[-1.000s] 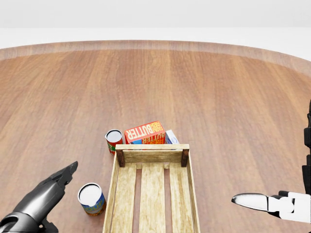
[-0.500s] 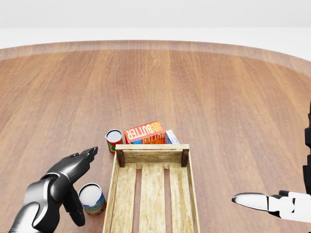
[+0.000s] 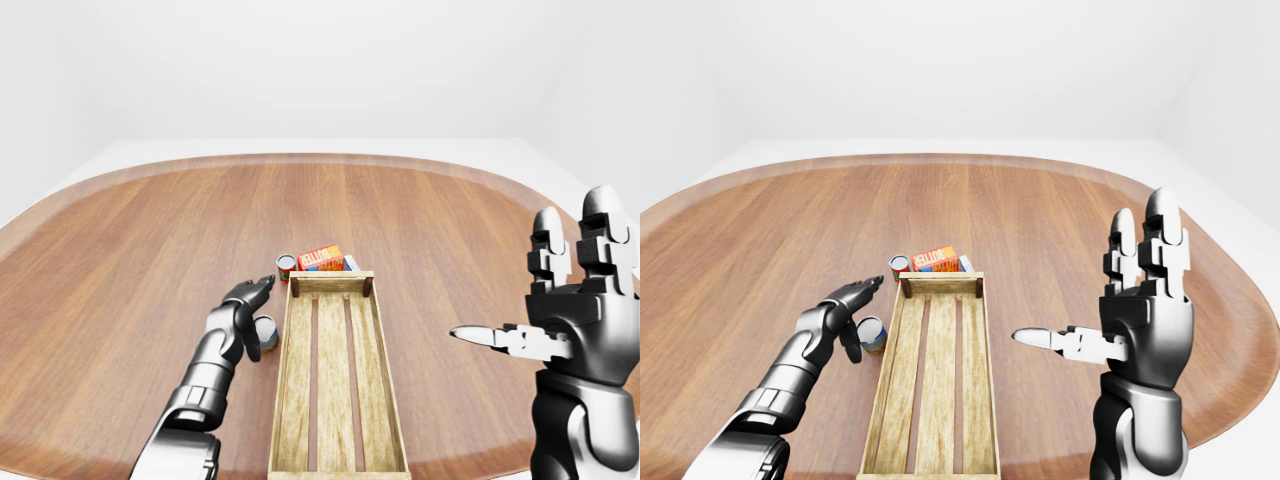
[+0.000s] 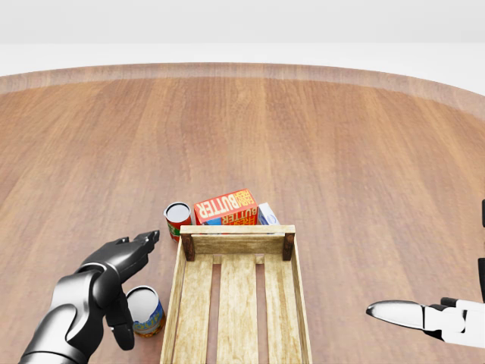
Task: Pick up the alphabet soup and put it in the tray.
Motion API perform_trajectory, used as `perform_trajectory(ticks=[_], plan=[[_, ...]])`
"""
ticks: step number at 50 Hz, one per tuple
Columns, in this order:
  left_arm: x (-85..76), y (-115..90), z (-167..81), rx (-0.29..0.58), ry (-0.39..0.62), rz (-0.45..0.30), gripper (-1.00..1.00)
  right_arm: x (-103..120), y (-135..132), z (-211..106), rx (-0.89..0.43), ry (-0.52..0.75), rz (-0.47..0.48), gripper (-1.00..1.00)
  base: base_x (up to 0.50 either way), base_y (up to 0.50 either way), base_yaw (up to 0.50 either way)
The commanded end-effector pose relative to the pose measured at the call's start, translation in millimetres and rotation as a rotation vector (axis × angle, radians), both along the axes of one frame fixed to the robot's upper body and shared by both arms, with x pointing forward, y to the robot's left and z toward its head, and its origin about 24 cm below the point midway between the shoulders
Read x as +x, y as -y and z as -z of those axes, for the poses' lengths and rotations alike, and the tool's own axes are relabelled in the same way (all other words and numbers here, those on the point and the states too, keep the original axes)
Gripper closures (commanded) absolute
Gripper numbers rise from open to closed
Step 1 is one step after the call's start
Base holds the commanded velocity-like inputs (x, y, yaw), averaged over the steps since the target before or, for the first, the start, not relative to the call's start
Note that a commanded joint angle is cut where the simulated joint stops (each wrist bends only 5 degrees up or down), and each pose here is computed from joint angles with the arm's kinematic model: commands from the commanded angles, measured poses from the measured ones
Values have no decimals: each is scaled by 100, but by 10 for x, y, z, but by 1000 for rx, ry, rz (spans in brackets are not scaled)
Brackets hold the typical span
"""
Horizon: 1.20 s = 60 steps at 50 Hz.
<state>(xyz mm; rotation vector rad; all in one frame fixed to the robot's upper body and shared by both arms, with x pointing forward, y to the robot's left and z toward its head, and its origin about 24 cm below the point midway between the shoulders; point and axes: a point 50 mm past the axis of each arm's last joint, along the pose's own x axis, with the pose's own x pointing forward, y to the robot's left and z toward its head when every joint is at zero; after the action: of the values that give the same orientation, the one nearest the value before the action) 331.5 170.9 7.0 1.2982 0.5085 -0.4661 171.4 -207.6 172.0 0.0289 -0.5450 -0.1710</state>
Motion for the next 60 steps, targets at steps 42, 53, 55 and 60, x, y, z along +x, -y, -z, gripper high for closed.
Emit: perform_trajectory(ticks=[42,53,55,60], plan=[[-53,-26,339,43,-71,-52,-100,-28,20,-15,6,10,5,-100,0,0,0],[-50,-25,376,36,-95,-69,-100,-3,8,12,8,-4,0,-100,0,0,0],[-44,-22,379,27,-98,-77,-100,-3,11,14,8,-5,1,-100,0,0,0],[-30,-14,363,22,-107,-73,-100,2,8,14,8,-5,0,-100,0,0,0]])
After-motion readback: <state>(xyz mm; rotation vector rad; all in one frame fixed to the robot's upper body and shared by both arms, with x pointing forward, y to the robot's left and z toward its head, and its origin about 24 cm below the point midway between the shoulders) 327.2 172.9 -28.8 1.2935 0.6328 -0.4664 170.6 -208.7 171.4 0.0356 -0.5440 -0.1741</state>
